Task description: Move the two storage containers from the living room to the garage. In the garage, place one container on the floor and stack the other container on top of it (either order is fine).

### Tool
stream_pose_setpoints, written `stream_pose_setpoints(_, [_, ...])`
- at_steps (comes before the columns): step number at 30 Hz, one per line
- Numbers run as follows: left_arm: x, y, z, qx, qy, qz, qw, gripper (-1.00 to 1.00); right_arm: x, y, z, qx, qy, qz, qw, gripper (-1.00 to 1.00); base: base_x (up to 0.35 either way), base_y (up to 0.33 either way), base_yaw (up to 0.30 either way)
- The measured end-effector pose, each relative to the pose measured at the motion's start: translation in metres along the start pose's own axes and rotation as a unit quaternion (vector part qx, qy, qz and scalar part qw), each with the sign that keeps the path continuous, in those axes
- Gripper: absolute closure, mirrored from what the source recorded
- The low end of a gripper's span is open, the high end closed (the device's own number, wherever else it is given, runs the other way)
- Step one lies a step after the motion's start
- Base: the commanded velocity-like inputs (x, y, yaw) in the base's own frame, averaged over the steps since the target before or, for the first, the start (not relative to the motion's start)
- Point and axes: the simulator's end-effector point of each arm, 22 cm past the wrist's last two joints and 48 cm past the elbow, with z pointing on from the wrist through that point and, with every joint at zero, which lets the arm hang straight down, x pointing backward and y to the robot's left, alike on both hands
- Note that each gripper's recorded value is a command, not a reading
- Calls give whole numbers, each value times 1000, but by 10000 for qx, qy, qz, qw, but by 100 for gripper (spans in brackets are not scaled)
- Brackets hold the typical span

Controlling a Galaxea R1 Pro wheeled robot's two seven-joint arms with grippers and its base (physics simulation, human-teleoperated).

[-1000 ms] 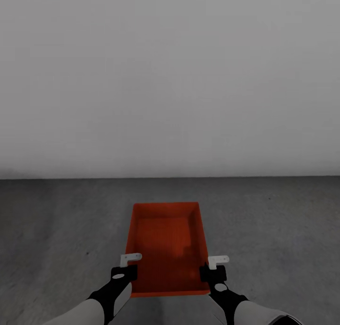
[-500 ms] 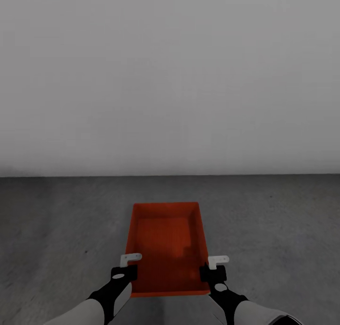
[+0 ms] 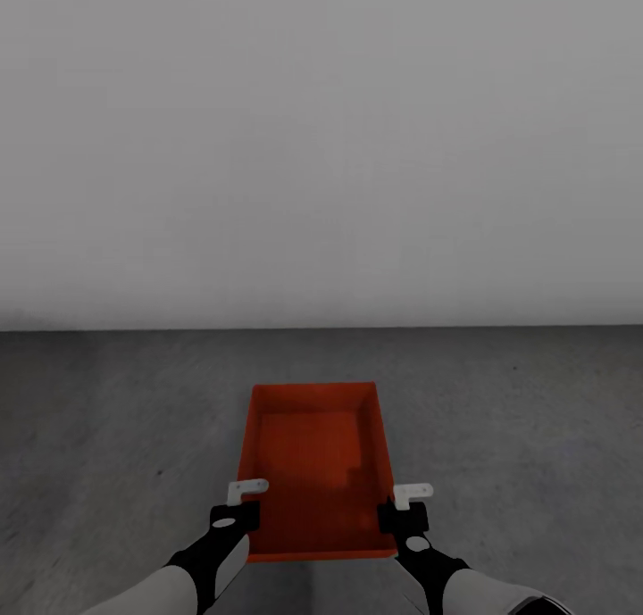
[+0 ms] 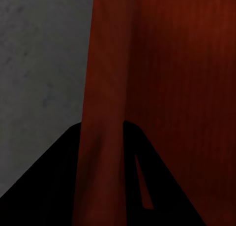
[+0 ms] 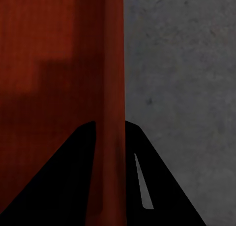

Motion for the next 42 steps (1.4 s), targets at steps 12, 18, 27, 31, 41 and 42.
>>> stream_pose_setpoints(12, [15, -2, 21, 0, -3, 1, 10000, 100, 18, 3, 18, 0, -2, 1, 10000, 100, 0, 0, 0])
stream_pose_setpoints(18, [22, -3, 31, 0, -3, 0, 10000, 100, 27, 4, 27, 0, -2, 0, 10000, 100, 0, 0, 0])
stream_pose_setpoints(27, [34, -4, 47, 0, -5, 0, 10000, 100, 42, 6, 40, 0, -5, 1, 10000, 100, 0, 0, 0])
stream_pose_setpoints(31, [35, -4, 49, 0, -5, 0, 10000, 100, 43, 7, 42, 1, -5, 1, 10000, 100, 0, 0, 0])
stream_pose_setpoints(41, [35, -4, 49, 1, -13, -4, 10000, 100, 43, 7, 42, 1, -12, 3, 10000, 100, 0, 0, 0])
stream_pose_setpoints(42, [35, -5, 49, 1, -13, -4, 10000, 100, 43, 7, 42, -1, -12, 4, 10000, 100, 0, 0, 0])
